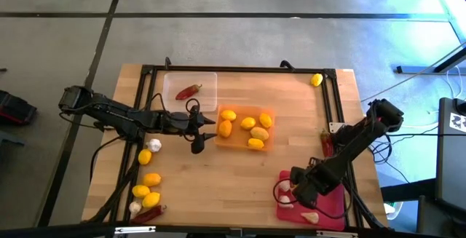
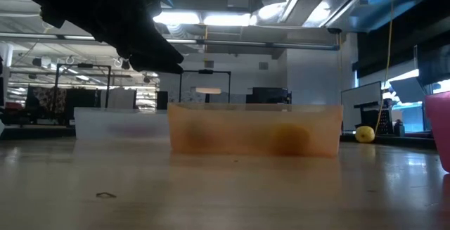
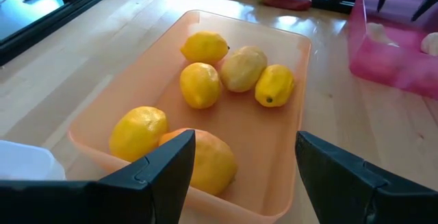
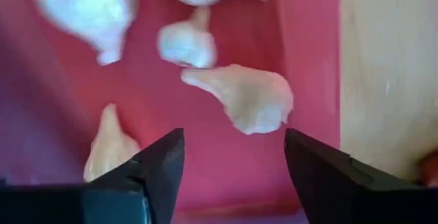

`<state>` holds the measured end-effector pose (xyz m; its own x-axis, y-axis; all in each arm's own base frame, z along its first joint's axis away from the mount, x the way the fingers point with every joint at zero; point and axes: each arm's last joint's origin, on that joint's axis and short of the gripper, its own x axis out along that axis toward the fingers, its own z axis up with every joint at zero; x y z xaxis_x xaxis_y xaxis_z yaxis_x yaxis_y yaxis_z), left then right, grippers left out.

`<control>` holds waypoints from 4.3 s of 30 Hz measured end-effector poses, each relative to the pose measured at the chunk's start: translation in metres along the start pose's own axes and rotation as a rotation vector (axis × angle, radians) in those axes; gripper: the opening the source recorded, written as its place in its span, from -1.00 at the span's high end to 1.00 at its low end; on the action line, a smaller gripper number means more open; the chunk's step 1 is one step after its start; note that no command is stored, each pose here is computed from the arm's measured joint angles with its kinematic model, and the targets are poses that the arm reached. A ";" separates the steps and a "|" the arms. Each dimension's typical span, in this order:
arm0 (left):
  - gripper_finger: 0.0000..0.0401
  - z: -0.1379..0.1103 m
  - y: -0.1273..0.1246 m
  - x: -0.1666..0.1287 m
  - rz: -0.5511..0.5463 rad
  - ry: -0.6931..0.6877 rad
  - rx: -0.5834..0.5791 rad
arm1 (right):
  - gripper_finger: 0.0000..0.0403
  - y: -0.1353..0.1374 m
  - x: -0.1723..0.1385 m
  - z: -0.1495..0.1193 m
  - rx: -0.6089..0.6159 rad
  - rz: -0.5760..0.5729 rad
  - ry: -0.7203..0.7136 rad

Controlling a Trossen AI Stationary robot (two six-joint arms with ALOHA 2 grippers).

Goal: Sort produce into baskets
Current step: Put the lemon into the orange bin

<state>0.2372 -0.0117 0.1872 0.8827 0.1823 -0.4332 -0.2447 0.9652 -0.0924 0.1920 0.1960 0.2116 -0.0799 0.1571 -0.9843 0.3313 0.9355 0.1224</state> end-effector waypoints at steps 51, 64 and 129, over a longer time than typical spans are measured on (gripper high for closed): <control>-0.23 -0.001 0.000 0.000 0.002 0.008 0.072 | -0.20 -0.244 -0.157 0.076 0.439 -0.636 -0.444; -0.23 -0.001 0.001 0.000 0.006 0.008 0.243 | -0.20 -0.318 -0.170 0.079 0.665 -0.650 -0.534; -0.23 0.001 0.012 0.002 0.047 0.020 0.263 | -0.66 -0.481 -0.032 0.122 1.161 -0.316 -0.024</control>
<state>0.2367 0.0002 0.1856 0.8641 0.2265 -0.4495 -0.1697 0.9718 0.1635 0.1496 -0.2974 0.1684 -0.2969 -0.0452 -0.9538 0.9500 0.0870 -0.2998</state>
